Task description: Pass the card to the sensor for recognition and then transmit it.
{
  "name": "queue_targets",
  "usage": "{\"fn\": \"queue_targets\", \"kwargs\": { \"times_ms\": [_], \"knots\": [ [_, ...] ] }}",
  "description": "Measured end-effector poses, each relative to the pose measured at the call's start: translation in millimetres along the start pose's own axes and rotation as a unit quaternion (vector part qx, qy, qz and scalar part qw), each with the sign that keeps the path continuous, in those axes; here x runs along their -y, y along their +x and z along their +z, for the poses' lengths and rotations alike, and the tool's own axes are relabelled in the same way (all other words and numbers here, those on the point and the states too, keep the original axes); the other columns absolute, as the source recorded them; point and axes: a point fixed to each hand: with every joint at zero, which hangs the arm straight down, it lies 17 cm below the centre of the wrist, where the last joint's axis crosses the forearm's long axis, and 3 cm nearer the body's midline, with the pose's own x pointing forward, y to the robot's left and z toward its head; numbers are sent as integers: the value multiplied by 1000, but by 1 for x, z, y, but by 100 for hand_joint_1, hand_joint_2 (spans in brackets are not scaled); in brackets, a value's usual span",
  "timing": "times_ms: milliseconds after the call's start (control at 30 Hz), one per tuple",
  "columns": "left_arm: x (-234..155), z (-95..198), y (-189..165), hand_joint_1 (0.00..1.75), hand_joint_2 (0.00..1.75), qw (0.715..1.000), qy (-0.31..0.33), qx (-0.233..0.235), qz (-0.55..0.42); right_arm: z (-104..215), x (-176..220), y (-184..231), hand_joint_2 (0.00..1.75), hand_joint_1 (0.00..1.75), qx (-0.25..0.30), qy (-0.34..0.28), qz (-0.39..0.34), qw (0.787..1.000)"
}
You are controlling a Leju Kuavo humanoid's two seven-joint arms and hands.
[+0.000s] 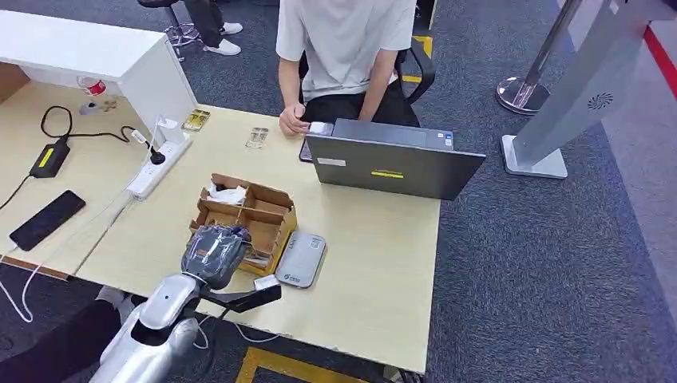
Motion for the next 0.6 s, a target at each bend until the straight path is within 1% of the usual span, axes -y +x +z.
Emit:
{"fn": "queue_targets", "kwargs": {
  "times_ms": [200, 600],
  "knots": [
    [-4, -1, -2, 175, 175, 1000, 12, -8, 3, 0, 2, -1, 175, 0, -3, -6, 1, 1000],
    [-20, -2, 2, 175, 175, 999, 32, 0, 0, 0, 2, -1, 175, 0, -2, -4, 1, 1000]
  ]
}}
